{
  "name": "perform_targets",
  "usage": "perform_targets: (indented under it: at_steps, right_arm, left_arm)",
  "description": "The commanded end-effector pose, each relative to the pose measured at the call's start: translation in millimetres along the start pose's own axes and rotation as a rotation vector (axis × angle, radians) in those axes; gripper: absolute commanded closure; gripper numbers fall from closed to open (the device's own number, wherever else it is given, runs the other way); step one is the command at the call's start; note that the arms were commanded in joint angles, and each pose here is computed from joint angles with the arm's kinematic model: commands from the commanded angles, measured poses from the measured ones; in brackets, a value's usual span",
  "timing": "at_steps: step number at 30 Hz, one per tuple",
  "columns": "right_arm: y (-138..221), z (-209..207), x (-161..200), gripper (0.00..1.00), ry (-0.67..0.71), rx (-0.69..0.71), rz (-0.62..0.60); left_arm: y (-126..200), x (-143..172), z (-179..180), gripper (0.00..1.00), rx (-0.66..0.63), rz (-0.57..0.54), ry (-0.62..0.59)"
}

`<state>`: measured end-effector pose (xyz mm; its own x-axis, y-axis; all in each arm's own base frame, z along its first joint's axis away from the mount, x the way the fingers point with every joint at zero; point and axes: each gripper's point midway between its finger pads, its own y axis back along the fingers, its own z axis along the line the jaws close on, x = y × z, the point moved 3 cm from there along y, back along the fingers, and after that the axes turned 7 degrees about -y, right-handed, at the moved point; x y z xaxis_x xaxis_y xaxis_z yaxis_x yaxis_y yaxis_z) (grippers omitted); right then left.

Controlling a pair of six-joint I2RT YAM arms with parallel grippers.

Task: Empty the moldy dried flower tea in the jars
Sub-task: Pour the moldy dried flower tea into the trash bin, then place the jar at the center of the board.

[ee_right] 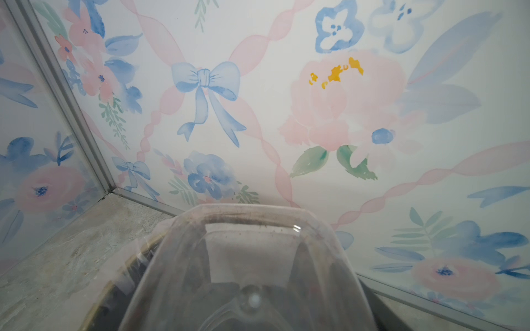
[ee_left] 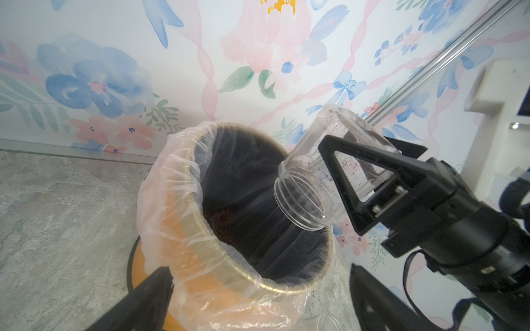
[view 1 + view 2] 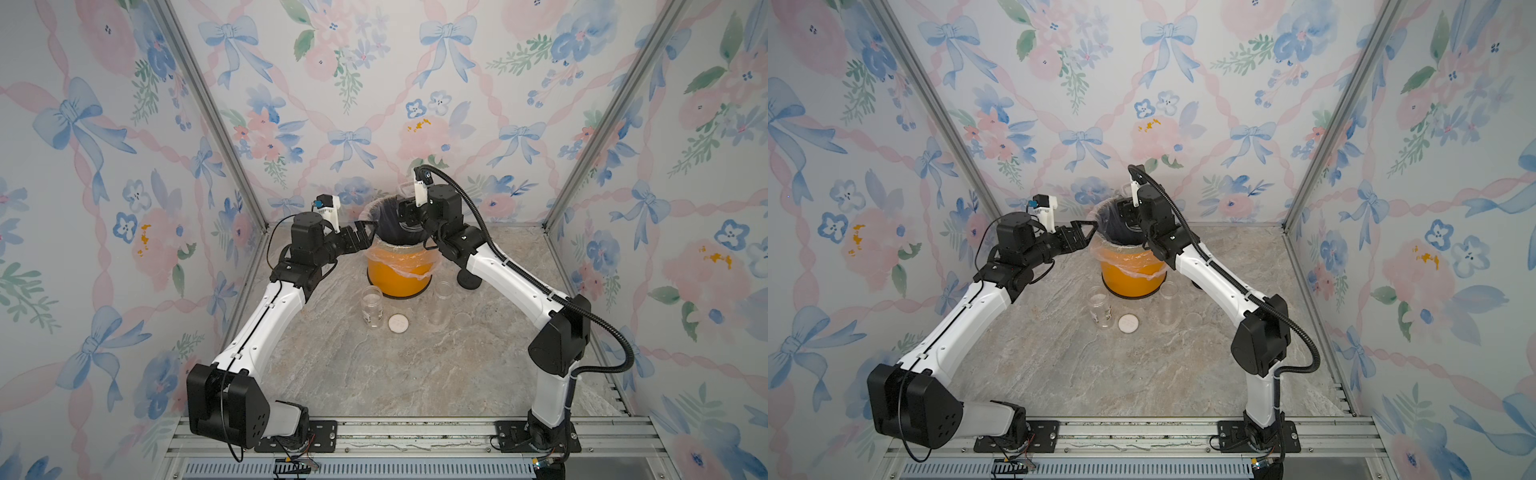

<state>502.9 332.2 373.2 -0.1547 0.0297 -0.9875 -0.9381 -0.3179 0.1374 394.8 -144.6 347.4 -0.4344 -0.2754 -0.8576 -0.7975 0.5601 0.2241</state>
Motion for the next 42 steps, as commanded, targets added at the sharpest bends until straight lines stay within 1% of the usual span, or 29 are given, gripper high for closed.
perform_targets:
  at_steps: [1, 3, 8, 10, 12, 14, 17, 20, 23, 26, 27, 29, 33, 36, 39, 41, 42]
  right_arm:
    - [-1.3, -11.9, -10.6, 0.53, -0.207, -0.045, -0.020]
    - [-3.6, -33.7, -15.0, 0.56, -0.428, -0.071, -0.037]
    - [-3.0, -71.8, -20.0, 0.54, -0.803, -0.083, -0.053]
    - [-2.0, -85.4, -16.8, 0.53, -0.991, -0.106, -0.078]
    - [-1.1, -97.7, -11.9, 0.53, -1.198, -0.142, -0.108]
    - [0.7, -104.4, -8.9, 0.52, -1.344, -0.183, -0.120]
    - [8.0, -107.1, -8.4, 0.51, -1.489, -0.230, -0.143]
    - [14.1, -109.3, -6.0, 0.51, -1.618, -0.273, -0.159]
    - [19.9, -107.6, -4.1, 0.51, -1.709, -0.315, -0.159]
    - [31.8, -106.9, -5.6, 0.50, -1.751, -0.340, -0.174]
    - [36.2, -106.2, -5.6, 0.50, -1.752, -0.340, -0.174]
    - [45.4, -105.2, -5.8, 0.49, -1.753, -0.338, -0.170]
    - [63.2, -100.9, -7.1, 0.49, -1.768, -0.362, -0.171]
    - [75.0, -96.1, -7.3, 0.49, -1.766, -0.372, -0.164]
    - [83.5, -92.9, -5.2, 0.49, -1.764, -0.379, -0.159]
    - [82.7, -90.8, 4.7, 0.49, -1.765, -0.366, -0.144]
    - [92.5, -91.0, -3.4, 0.49, -1.768, -0.386, -0.159]
  left_arm:
    - [7.5, -8.0, -5.5, 0.02, 0.026, -0.032, -0.003]
    - [6.8, -8.5, -9.2, 0.04, 0.052, -0.032, 0.009]
    - [10.3, -16.5, -26.1, 0.06, 0.152, -0.052, 0.062]
    - [12.7, -21.9, -33.4, 0.09, 0.197, -0.074, 0.101]
    - [15.9, -28.7, -47.1, 0.13, 0.269, -0.109, 0.134]
    - [19.8, -35.3, -64.2, 0.16, 0.336, -0.136, 0.128]
    - [20.6, -39.5, -93.8, 0.17, 0.399, -0.152, 0.072]
    - [13.1, -38.9, -116.6, 0.17, 0.445, -0.143, 0.039]
    - [2.3, -40.4, -130.7, 0.17, 0.469, -0.138, 0.022]
    - [-9.7, -42.4, -137.9, 0.19, 0.417, -0.139, -0.037]
    - [-14.6, -42.0, -140.2, 0.20, 0.392, -0.135, -0.062]
    - [-22.8, -39.6, -147.8, 0.21, 0.383, -0.114, -0.088]
    - [-39.7, -29.1, -162.2, 0.23, 0.396, -0.067, -0.094]
    - [-46.9, -20.7, -173.2, 0.23, 0.384, -0.042, -0.118]
    - [-53.1, -13.9, -180.4, 0.24, 0.391, -0.019, -0.112]
    - [-56.4, -10.3, -183.5, 0.26, 0.394, -0.004, -0.108]
    - [-56.7, -9.1, -186.0, 0.27, 0.398, -0.001, -0.108]
